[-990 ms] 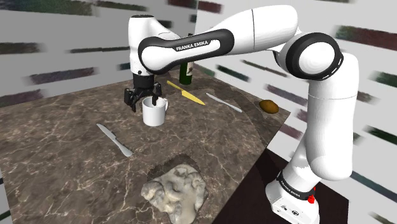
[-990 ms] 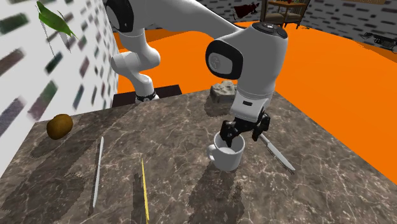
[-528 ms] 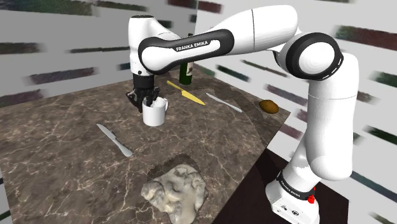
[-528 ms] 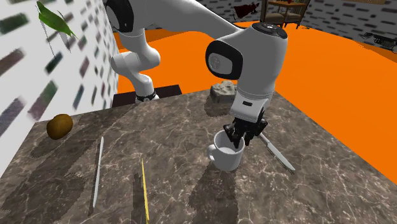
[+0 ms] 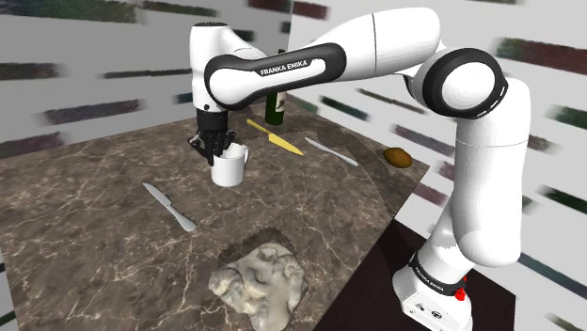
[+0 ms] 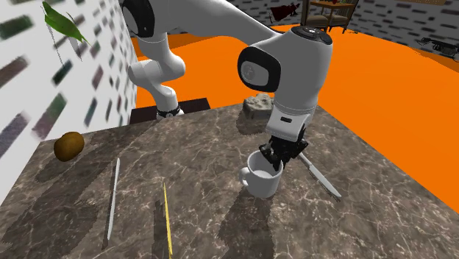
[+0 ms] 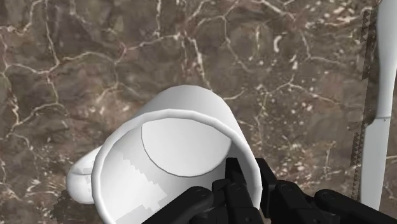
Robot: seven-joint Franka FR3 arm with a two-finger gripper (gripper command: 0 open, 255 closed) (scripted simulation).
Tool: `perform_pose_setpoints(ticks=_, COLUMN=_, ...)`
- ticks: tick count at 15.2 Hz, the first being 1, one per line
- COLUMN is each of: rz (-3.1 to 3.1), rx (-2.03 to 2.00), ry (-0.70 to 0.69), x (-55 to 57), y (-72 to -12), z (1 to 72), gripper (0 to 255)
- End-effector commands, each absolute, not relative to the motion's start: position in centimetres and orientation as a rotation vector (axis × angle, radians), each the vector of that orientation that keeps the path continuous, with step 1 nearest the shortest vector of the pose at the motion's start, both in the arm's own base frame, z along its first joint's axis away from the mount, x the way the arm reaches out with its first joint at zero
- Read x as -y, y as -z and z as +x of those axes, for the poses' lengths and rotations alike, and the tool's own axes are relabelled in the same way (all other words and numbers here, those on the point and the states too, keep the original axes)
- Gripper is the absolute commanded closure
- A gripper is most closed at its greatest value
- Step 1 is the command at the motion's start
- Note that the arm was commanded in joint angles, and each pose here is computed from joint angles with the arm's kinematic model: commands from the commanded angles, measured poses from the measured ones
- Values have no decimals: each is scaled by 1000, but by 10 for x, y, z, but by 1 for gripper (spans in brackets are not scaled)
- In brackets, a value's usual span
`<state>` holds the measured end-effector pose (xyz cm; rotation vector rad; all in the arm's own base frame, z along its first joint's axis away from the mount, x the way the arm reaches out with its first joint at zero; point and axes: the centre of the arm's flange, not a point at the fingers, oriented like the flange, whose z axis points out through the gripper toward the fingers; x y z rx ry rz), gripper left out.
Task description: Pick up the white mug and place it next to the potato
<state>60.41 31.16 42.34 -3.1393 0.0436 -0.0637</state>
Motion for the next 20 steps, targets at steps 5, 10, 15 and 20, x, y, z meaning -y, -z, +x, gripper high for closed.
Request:
perform_pose_setpoints(ticks=5, rz=-3139, rx=-44, ry=64, x=-312, y=-450, z=604, gripper=255)
perform_pose_setpoints(ticks=10, rz=-3139, rx=-44, ry=64, x=-312, y=-476, z=604, gripper=255)
perform_pose_setpoints(ticks=15, rz=-3139, rx=-44, ry=64, x=-312, y=-502, z=604, gripper=255)
perform_pose_setpoints(ticks=20, rz=-3139, rx=-44, ry=64, x=-312, y=-529, z=604, gripper=255)
